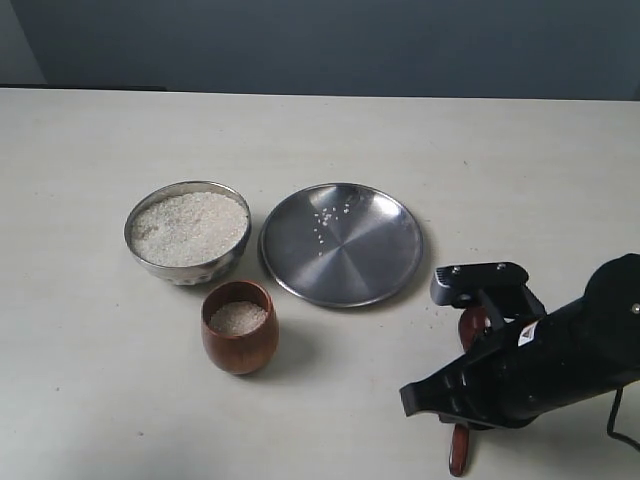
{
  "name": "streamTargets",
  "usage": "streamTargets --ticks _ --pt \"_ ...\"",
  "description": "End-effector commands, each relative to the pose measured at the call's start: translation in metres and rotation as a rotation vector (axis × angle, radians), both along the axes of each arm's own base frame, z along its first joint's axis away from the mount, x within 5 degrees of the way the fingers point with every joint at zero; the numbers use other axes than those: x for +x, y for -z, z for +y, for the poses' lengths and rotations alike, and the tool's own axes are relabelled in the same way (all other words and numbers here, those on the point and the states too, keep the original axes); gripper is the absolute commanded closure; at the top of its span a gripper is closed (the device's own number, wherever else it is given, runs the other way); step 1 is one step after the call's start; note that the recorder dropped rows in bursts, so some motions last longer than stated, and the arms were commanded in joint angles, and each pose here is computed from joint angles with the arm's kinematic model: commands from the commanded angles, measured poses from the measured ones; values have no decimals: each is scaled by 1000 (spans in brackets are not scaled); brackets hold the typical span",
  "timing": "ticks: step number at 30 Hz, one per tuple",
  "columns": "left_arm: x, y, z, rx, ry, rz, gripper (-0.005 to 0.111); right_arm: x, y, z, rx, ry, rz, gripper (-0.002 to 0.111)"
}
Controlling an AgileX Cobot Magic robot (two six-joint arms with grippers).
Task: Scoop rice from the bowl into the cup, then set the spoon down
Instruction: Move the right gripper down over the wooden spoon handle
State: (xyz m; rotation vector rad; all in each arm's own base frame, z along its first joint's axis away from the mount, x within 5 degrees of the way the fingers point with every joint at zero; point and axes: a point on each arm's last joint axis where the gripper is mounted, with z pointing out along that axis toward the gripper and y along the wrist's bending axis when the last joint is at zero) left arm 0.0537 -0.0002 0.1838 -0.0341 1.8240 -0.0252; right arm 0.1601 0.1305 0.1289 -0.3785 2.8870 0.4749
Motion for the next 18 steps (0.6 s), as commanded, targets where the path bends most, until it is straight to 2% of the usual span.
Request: streamTargets --ticks 1,16,18 --pt "0 1 0 -3 -3 -6 106 2 6 1 -22 -15 1 109" --pt "0 1 0 -3 -3 -6 106 3 12 -2 -78 -74 -9 109" --pt "0 1 0 -3 -3 -6 106 3 13 -6 -123 -86 -13 109"
